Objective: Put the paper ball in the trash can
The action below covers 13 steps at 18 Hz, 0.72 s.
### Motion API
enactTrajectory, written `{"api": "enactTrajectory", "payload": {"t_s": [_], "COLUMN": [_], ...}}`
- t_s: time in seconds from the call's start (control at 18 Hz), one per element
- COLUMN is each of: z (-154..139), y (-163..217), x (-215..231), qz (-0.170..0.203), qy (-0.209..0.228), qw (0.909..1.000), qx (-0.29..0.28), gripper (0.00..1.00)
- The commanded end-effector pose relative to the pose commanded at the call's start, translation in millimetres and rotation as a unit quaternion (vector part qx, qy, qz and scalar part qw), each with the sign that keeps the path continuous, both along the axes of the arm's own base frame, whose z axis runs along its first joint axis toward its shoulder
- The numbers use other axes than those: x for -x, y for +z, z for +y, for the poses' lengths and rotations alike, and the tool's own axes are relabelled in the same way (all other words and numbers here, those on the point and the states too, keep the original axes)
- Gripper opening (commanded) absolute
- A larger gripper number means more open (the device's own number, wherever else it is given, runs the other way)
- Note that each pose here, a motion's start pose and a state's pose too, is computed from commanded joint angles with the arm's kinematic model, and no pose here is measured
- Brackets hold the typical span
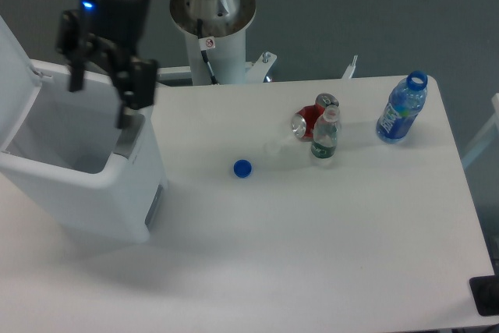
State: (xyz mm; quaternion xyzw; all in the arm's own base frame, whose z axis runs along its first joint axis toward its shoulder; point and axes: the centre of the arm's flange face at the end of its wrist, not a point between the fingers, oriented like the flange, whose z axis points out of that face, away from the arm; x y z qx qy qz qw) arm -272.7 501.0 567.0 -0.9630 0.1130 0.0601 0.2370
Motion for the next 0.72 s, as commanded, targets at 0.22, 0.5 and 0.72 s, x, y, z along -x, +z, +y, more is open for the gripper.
{"api": "enactTrajectory", "payload": {"t_s": [0.22,0.5,0.72], "z": [-15,-28,-45], "y": [-50,-116,-165], "x": [68,142,193], "qz": [0.022,0.029,0.017], "qy": [-0.002,0.002,-0.023], "qw": [0.9975,0.9881,0.983], "qx": [0.068,0.151,0.182], "gripper": [1.0,1.0,1.0]}}
